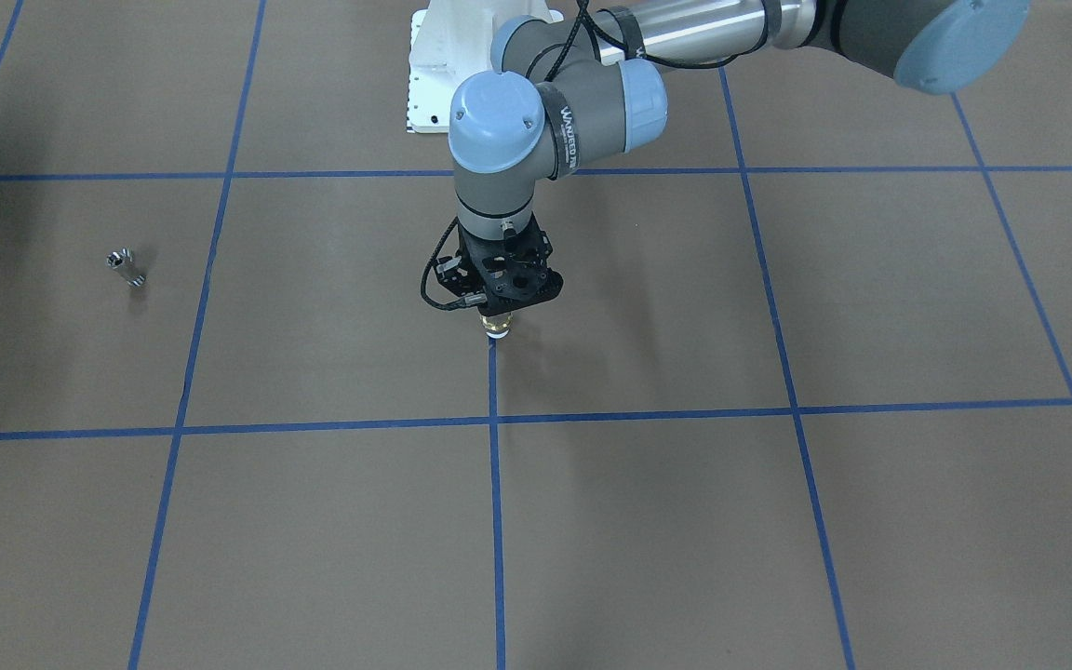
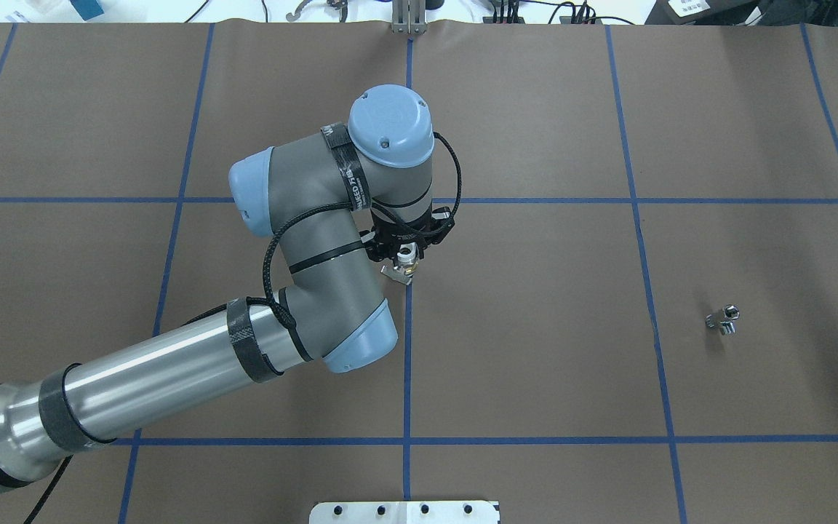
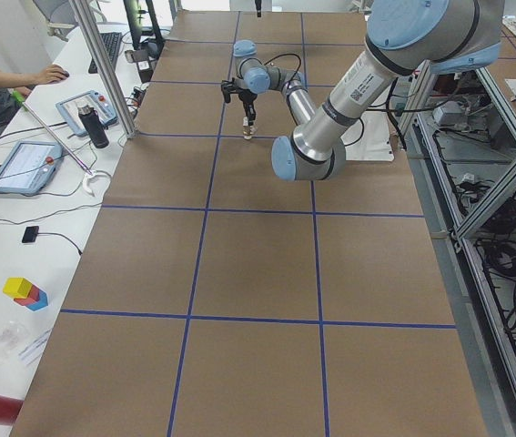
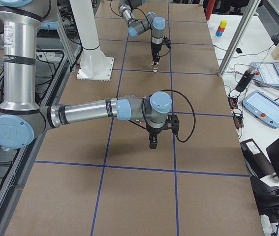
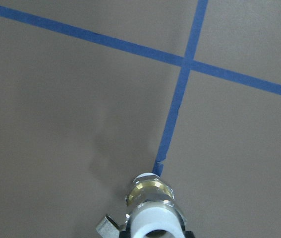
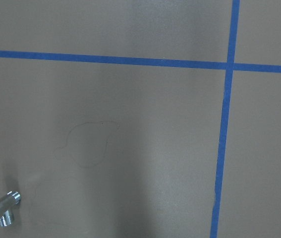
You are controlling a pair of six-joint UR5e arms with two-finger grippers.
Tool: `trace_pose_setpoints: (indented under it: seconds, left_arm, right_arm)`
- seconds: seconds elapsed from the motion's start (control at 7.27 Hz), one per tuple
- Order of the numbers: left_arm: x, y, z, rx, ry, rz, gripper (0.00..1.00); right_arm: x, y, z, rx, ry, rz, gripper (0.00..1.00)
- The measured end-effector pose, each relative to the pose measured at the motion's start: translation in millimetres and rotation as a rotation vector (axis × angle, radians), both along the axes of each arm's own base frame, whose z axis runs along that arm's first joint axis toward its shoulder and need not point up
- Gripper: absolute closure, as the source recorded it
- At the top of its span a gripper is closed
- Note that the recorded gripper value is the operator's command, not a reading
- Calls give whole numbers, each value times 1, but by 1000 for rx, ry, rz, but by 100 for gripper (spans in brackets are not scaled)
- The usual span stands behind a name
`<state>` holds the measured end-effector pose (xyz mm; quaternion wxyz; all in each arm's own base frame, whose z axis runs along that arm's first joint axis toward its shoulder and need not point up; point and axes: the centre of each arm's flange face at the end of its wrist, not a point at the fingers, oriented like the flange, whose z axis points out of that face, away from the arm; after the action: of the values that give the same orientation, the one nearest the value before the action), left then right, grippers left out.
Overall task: Assemble PPR valve and pipe with both arms
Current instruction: 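Lower the white valve upright at table center and open the left gripper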
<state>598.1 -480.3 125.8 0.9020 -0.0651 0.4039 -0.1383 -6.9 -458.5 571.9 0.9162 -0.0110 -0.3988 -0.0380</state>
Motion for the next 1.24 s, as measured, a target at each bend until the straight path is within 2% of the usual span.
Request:
trace_pose_setpoints:
  seconds: [0.69,0.83,0.96,1.1,1.24]
  left_arm:
    - [2,-1,-1,-5,2,-6,100]
    - [2,-1,0,-6,2,-6,88]
    - [2,-2,0,-5,5,-7,71]
    - [4,-2,1,-4,9,-8,40]
    - [5,-4,3,-1,13,-8,18]
  right_arm:
    - [0,1,3,-5,1,0,0]
    - [0,1,3,-6,1,0,0]
    - [0,1,3,-6,1,-1,0]
    - [0,1,3,-7,2,-1,0]
    - [0,1,4,-7,2,-1,0]
